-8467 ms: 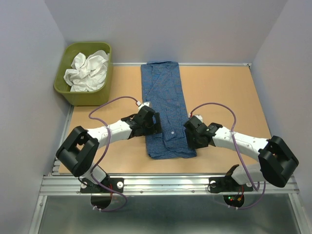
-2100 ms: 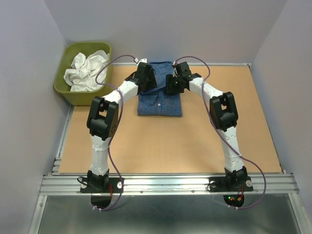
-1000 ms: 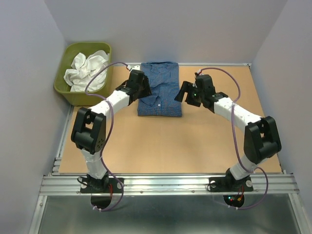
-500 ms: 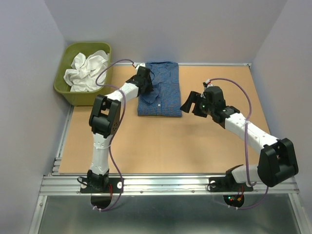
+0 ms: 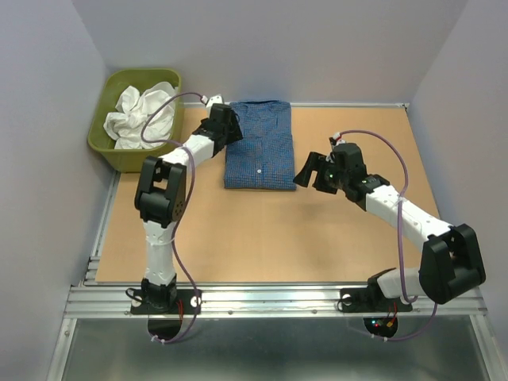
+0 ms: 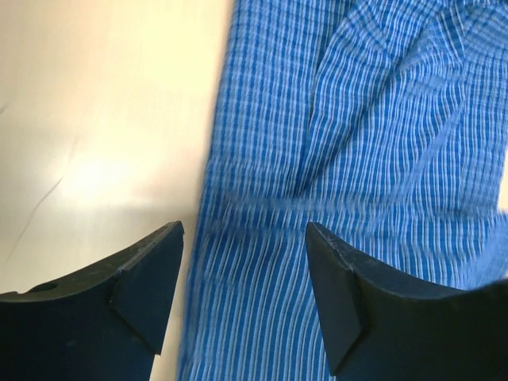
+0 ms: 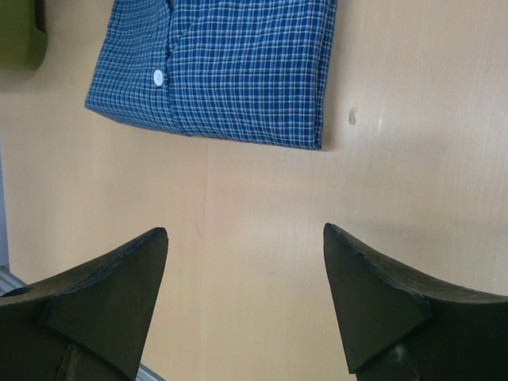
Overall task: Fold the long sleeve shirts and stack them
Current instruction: Fold the shirt
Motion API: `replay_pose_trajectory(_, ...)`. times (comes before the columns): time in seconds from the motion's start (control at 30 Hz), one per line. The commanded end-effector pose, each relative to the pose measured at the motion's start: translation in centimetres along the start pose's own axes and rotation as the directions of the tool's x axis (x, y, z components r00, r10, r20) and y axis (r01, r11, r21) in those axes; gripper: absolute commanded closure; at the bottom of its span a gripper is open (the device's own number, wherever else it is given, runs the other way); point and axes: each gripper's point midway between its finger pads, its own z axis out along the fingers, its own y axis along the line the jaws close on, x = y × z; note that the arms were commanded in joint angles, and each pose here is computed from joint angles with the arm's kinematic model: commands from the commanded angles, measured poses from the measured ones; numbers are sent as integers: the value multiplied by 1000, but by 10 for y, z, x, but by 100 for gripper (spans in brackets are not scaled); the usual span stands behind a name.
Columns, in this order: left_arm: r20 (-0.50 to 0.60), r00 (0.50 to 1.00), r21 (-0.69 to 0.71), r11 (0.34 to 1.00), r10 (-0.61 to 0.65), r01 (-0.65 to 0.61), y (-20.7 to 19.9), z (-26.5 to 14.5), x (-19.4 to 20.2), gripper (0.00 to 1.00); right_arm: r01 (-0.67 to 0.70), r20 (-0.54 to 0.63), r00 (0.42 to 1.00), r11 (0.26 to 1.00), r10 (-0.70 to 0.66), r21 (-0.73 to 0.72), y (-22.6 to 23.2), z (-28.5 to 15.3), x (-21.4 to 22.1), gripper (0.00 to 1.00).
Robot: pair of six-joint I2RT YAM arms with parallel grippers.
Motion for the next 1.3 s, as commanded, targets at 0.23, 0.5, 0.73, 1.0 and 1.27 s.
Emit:
replay_pose_trajectory(0.23,12,996,80,993,-90,89,7,-109,0,21,-25,-28,999,1000,25,-8,-1,19,7,16)
replay_pose_trajectory(0.5,-163,981,53,992,-107,117,21,-93,74,22,-115,-37,993,992,113,-60,5,36,12,16)
replay_pose_trajectory(0.73,-282,941,14,980,-186,197,24,-77,120,38,-151,-27,988,987,150,-52,-5,37,23,16)
replay_pose_trajectory(1.0,-469,828,9,936,-307,352,0,-129,213,78,-158,43,986,987,158,-13,-17,28,21,16)
replay_pose_trajectory(1.27,-656,669,213,765,-348,607,-122,-237,263,62,-174,222,964,980,150,94,-51,-6,-14,17)
